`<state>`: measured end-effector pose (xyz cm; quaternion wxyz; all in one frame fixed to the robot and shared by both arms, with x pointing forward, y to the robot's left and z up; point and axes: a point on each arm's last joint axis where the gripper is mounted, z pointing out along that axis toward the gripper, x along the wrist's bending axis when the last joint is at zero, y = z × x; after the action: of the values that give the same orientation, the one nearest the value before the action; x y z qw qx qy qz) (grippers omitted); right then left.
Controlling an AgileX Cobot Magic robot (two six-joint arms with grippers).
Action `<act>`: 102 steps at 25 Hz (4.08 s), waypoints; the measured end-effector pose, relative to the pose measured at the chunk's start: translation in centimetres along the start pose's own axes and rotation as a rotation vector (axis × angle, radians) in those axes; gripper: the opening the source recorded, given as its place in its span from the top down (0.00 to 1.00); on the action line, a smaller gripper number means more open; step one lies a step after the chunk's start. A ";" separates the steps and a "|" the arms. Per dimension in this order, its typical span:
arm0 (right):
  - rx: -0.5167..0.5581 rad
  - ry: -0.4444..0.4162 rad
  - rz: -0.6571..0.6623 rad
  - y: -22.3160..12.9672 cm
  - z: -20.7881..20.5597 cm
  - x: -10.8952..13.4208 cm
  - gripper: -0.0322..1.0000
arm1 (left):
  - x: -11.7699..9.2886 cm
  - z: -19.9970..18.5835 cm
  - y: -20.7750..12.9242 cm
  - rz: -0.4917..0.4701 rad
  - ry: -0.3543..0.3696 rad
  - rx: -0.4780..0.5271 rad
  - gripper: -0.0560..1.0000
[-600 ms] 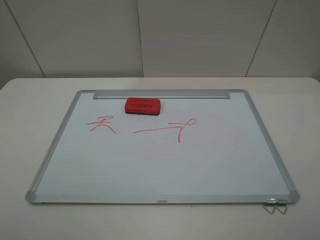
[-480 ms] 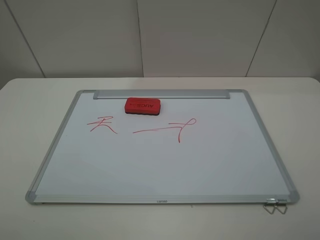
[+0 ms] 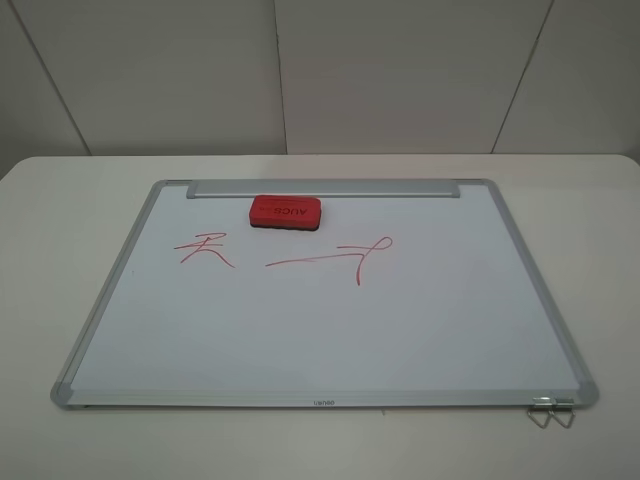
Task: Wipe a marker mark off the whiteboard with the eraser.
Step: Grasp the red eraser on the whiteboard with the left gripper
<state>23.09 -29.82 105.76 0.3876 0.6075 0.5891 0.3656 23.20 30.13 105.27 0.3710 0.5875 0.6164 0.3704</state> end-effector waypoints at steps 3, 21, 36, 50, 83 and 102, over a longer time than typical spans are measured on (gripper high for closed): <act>0.000 0.000 0.000 0.0 0.0 0.0 0.30 | 0.0 0.0 0.0 0.000 0.000 0.000 0.21; 0.000 0.000 0.000 0.0 0.0 0.0 0.30 | 0.0 0.0 0.0 -0.004 -0.019 0.001 0.21; 0.000 0.000 0.000 0.0 0.0 0.0 0.30 | -2.5 11.4 8.7 0.260 -0.167 0.265 0.21; 0.000 0.000 0.000 0.0 0.0 0.0 0.30 | -8.8 32.2 15.4 0.690 -0.556 0.556 0.21; 0.000 0.000 0.000 0.0 0.0 0.0 0.30 | -23.7 44.0 8.9 1.332 -0.807 0.492 0.21; 0.000 0.000 0.000 0.0 0.0 0.0 0.30 | -24.6 46.0 6.4 1.318 -0.800 0.467 0.21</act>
<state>23.09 -29.82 105.76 0.3876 0.6075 0.5891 0.3656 67.99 6.70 90.80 0.1363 0.9809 0.0250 0.1363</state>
